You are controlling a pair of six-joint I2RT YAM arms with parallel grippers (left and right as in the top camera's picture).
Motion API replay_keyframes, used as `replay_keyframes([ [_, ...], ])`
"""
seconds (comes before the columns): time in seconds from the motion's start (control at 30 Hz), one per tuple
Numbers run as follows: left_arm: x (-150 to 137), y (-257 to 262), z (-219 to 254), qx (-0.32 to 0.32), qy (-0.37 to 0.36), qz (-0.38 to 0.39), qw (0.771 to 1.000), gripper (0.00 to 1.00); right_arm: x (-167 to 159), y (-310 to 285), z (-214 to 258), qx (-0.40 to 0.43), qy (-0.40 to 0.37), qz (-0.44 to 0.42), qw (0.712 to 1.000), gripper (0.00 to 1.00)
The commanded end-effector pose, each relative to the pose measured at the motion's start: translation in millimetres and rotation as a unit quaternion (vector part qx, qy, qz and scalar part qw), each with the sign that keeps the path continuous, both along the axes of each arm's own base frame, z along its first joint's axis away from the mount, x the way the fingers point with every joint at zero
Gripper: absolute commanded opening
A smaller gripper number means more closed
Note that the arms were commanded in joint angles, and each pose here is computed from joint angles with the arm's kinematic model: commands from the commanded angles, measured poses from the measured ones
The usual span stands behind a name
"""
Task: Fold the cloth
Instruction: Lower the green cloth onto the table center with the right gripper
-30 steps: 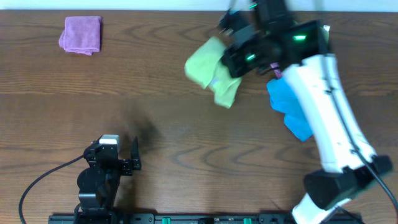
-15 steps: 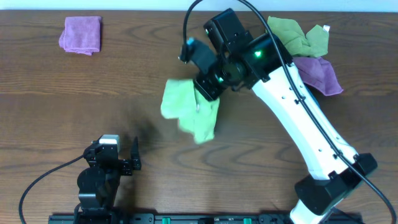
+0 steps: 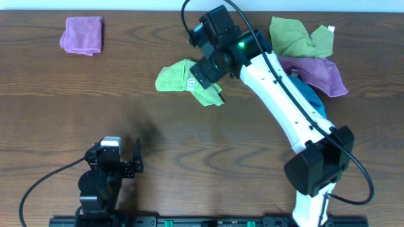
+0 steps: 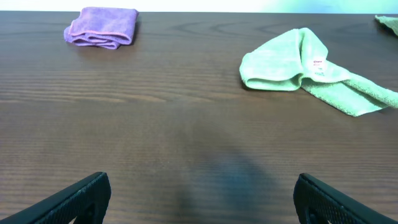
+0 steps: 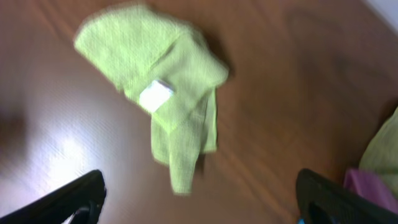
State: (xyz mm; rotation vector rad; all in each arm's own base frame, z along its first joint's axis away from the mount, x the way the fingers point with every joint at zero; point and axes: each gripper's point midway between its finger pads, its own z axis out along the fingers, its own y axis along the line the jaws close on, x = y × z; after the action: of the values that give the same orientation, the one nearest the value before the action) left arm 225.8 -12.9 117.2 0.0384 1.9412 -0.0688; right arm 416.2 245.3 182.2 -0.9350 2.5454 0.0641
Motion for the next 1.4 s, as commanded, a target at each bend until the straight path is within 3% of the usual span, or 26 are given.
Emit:
replay_keyframes([
  [0.0,-0.7,0.9,-10.3,0.003,0.010,0.001,1.000,0.95,-6.4,-5.2,-31.5,-0.036,0.041,-0.001,0.998,0.84],
  [0.1,-0.7,0.9,-10.3,0.004,0.010,0.001,1.000,0.96,-12.5,-8.4,-57.3,-0.060,0.078,0.003,0.995,0.77],
  [0.4,-0.7,0.9,-10.3,0.003,0.010,0.001,1.000,0.95,-21.3,4.3,-116.7,-0.061,0.150,0.048,0.986,0.73],
  [0.6,-0.7,0.9,-10.3,0.003,0.010,0.001,1.000,0.95,-13.9,37.3,-115.9,0.011,0.137,0.080,0.987,0.69],
  [0.77,-0.7,0.9,-10.3,0.003,0.010,0.001,1.000,0.95,1.8,48.0,-129.1,0.022,0.115,0.083,0.990,0.69],
  [1.03,-0.7,0.9,-10.3,0.004,0.010,0.001,1.000,0.95,3.3,50.4,-154.5,0.014,0.126,0.083,0.988,0.58],
  [1.07,-0.7,0.9,-10.3,0.003,0.010,0.001,1.000,0.95,4.1,50.8,-156.0,0.014,0.125,0.083,0.989,0.51],
  [1.13,-0.7,0.9,-10.3,0.004,0.010,0.001,1.000,0.95,5.7,51.1,-156.2,0.016,0.123,0.082,0.989,0.15],
  [1.2,-0.7,0.9,-10.3,0.003,0.010,0.001,1.000,0.95,8.3,50.8,-155.8,0.016,0.118,0.081,0.990,0.01],
  [1.37,-0.7,0.9,-10.3,0.003,0.010,0.001,1.000,0.95,19.0,44.1,-150.3,0.002,0.099,0.046,0.994,0.01],
])
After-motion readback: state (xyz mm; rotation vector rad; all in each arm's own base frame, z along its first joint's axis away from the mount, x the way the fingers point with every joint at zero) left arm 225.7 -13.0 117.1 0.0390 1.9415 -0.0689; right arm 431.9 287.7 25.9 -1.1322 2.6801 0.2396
